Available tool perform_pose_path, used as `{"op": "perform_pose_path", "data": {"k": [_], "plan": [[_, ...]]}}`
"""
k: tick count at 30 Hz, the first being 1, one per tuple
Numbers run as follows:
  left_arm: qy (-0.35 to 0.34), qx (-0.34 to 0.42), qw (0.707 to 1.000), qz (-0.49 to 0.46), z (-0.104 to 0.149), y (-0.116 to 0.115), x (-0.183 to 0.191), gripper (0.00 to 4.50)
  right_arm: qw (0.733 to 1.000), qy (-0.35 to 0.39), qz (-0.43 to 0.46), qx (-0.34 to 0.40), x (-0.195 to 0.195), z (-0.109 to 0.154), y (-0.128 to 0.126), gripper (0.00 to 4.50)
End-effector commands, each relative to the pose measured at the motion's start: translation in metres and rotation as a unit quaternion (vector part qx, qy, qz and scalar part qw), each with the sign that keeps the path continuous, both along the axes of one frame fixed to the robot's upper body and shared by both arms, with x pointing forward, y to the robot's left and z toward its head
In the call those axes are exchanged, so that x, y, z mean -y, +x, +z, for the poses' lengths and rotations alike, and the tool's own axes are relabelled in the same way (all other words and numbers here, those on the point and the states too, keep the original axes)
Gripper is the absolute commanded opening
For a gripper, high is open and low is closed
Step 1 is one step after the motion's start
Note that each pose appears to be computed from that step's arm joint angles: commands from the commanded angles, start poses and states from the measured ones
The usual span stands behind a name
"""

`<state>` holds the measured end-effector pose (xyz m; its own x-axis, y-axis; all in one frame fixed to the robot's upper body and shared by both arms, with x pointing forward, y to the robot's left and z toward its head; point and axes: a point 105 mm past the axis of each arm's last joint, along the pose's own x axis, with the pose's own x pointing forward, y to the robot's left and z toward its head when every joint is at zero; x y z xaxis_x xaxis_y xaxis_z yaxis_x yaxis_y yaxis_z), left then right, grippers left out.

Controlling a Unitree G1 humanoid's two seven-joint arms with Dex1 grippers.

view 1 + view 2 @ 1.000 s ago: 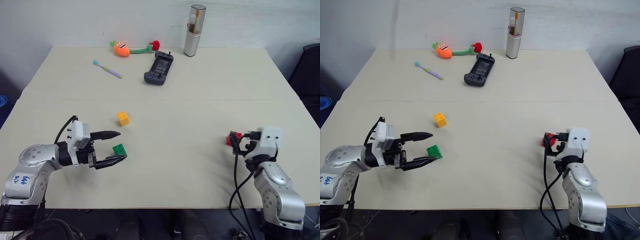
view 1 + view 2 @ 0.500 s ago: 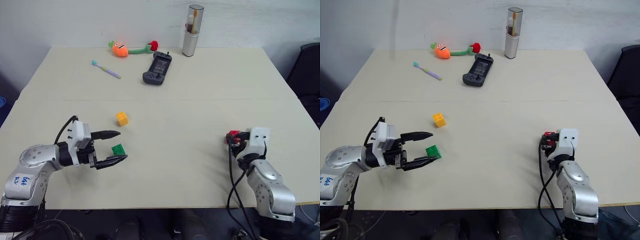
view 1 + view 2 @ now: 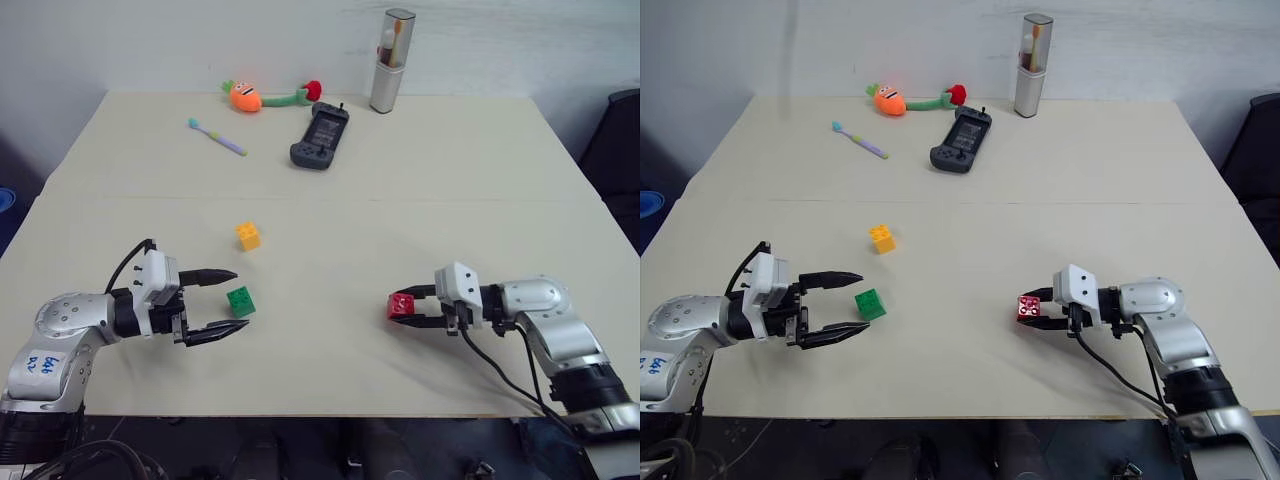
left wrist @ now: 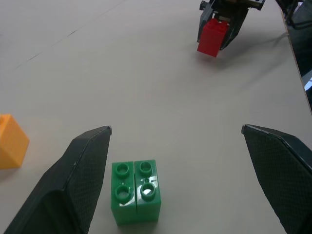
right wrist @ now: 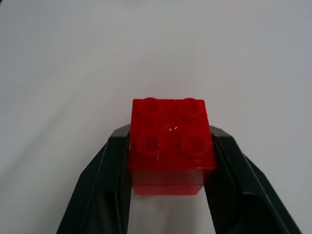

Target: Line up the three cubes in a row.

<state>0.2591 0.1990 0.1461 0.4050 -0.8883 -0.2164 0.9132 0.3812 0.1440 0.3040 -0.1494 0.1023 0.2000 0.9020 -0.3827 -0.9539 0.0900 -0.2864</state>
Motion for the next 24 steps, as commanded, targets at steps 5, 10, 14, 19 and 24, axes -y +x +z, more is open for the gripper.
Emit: {"op": "perform_pose_path", "data": {"k": [5,10,14,19,24], "plan": [[0.008,0.01,1.0,0.02,0.009,-0.01,-0.009,4.5,1.0,0.015,0.023,0.0,-0.007,-0.005,0.005,1.86],[-0.006,0.018,0.997,0.075,0.018,-0.005,-0.026,4.5,0.996,0.055,0.048,0.044,-0.016,0.03,-0.005,3.38],[-0.01,-0.001,0.992,0.127,0.018,-0.01,-0.054,4.5,0.991,0.098,0.034,0.085,-0.009,0.066,-0.015,4.48],[-0.003,-0.035,0.97,0.239,-0.001,-0.029,-0.113,4.5,0.986,0.143,0.006,0.091,0.003,0.086,-0.036,4.48],[0.011,-0.096,0.932,0.349,-0.044,-0.068,-0.168,4.5,0.963,0.254,-0.047,0.079,0.008,0.079,-0.06,4.48]]}}
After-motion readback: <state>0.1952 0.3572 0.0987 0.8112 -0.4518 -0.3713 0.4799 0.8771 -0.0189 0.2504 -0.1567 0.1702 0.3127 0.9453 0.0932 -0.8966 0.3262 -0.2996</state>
